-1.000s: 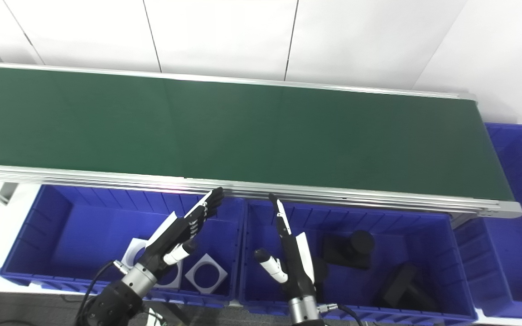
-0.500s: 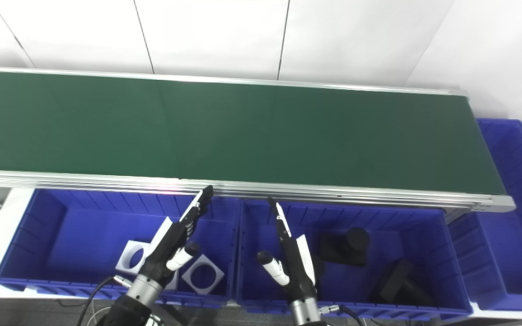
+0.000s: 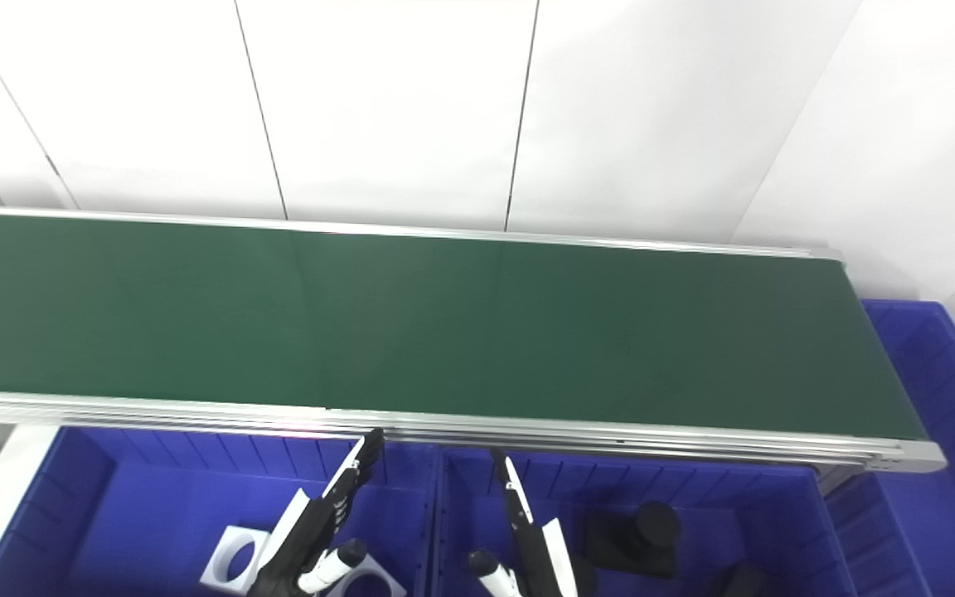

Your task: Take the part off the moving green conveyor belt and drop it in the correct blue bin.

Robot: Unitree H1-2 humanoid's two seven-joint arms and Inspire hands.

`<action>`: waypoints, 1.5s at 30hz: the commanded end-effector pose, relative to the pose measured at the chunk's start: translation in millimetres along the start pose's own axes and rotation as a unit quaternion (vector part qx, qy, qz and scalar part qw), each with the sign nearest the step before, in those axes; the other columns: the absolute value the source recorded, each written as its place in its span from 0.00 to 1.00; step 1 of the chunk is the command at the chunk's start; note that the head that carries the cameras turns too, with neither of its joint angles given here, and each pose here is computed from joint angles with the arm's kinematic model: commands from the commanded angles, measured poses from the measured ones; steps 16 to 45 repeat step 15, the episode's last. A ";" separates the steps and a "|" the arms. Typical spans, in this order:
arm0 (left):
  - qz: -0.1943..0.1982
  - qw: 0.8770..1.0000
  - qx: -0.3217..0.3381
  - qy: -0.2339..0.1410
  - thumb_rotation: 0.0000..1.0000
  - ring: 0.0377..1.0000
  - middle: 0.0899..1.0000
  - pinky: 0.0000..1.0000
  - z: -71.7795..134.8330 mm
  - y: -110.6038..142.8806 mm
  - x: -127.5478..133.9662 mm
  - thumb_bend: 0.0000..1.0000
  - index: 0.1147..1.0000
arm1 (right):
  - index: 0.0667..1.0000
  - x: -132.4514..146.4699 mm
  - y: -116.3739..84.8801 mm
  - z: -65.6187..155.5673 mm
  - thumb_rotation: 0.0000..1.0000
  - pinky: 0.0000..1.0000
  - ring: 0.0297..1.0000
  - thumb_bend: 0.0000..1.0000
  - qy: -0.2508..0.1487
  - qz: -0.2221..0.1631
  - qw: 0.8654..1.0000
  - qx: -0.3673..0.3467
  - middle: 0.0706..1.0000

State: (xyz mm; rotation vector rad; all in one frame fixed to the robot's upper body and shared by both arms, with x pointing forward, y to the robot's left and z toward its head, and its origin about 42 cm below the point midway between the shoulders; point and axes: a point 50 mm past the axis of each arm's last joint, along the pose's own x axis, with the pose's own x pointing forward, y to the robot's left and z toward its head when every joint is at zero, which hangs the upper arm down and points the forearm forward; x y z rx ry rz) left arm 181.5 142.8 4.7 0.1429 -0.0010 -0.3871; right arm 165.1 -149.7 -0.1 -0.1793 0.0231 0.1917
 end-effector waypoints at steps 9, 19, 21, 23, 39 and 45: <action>0.006 0.999 -0.012 -0.035 0.92 1.00 1.00 1.00 11.4 1.7 5.2 0.98 1.00 | 0.98 4.8 1.8 11.2 1.00 0.98 0.98 0.91 -0.040 -0.001 0.999 0.011 0.98; -0.005 0.999 -0.019 -0.038 0.93 1.00 1.00 1.00 12.8 16.7 3.7 0.99 1.00 | 0.98 12.3 12.4 14.4 1.00 0.99 0.99 0.91 -0.046 0.003 0.999 0.012 0.98; -0.005 0.999 -0.019 -0.038 0.93 1.00 1.00 1.00 12.8 16.7 3.7 0.99 1.00 | 0.98 12.3 12.4 14.4 1.00 0.99 0.99 0.91 -0.046 0.003 0.999 0.012 0.98; -0.005 0.999 -0.019 -0.038 0.93 1.00 1.00 1.00 12.8 16.7 3.7 0.99 1.00 | 0.98 12.3 12.4 14.4 1.00 0.99 0.99 0.91 -0.046 0.003 0.999 0.012 0.98; -0.005 0.999 -0.019 -0.038 0.93 1.00 1.00 1.00 12.8 16.7 3.7 0.99 1.00 | 0.98 12.3 12.4 14.4 1.00 0.99 0.99 0.91 -0.046 0.003 0.999 0.012 0.98; -0.005 0.999 -0.019 -0.038 0.93 1.00 1.00 1.00 12.8 16.7 3.7 0.99 1.00 | 0.98 12.3 12.4 14.4 1.00 0.99 0.99 0.91 -0.046 0.003 0.999 0.012 0.98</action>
